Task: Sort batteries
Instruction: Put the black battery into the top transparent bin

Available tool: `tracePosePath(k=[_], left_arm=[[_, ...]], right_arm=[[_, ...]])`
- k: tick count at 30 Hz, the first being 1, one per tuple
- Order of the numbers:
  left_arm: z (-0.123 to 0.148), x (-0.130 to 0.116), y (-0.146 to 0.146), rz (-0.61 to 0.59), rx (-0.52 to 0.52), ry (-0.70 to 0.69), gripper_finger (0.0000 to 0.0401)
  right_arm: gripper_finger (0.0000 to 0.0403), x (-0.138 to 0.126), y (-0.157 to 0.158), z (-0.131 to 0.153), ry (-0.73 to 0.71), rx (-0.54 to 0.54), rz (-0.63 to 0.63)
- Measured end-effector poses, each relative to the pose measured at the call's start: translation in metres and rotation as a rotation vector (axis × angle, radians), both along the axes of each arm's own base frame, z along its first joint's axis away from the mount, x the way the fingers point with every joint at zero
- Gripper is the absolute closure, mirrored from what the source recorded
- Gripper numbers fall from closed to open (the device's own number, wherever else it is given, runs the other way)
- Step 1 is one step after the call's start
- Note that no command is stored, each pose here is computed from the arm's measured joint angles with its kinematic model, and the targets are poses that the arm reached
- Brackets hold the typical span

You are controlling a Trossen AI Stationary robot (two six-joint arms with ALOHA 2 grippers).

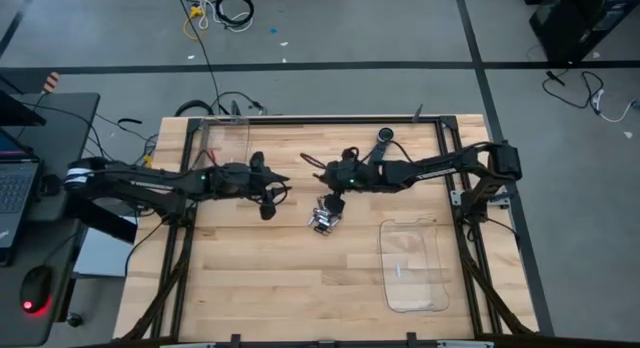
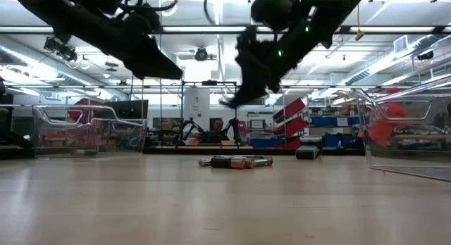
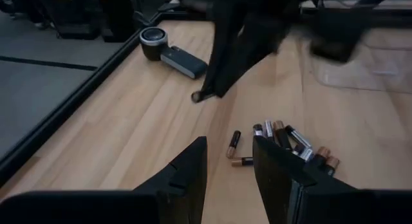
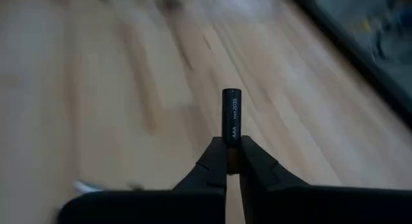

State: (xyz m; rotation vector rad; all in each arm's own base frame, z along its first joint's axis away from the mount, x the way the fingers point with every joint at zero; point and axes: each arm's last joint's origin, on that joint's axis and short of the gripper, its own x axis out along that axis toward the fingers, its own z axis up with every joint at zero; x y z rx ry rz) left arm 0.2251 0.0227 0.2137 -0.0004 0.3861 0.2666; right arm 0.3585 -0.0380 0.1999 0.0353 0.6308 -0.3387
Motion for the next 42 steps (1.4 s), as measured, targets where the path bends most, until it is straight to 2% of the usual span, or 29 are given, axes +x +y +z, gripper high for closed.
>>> tracePosePath(k=[3, 7, 11, 19, 28, 32, 38, 42], left_arm=[[-0.006, 0.013, 0.001, -0.006, 0.020, -0.040, 0.0277], [-0.014, 0.026, 0.002, -0.008, 0.024, -0.086, 0.0277], [-0.018, 0.031, 0.002, -0.020, 0.020, -0.094, 0.0277], [-0.013, 0.034, -0.001, -0.140, -0.012, -0.167, 0.0277], [-0.012, 0.034, -0.001, -0.138, -0.015, -0.181, 0.0279], [-0.012, 0.034, -0.001, -0.136, -0.015, -0.181, 0.0306], [-0.012, 0.034, 0.000, -0.131, -0.011, -0.181, 0.0378], [-0.012, 0.034, 0.000, -0.114, -0.005, -0.181, 0.0386]], right_arm=[[0.0392, 0.005, 0.010, 0.010, -0.079, -0.029, 0.082], [0.0392, 0.008, 0.024, 0.014, -0.111, -0.083, 0.154], [0.0392, 0.009, 0.030, 0.016, -0.129, -0.109, 0.167], [0.0392, 0.010, 0.031, 0.017, -0.141, -0.131, 0.177], [0.0392, 0.010, 0.031, 0.017, -0.137, -0.137, 0.182], [0.0392, 0.010, 0.031, 0.017, -0.136, -0.140, 0.184], [0.0392, 0.010, 0.032, 0.017, -0.130, -0.142, 0.188], [0.0390, 0.010, 0.031, 0.017, -0.132, -0.143, 0.186]])
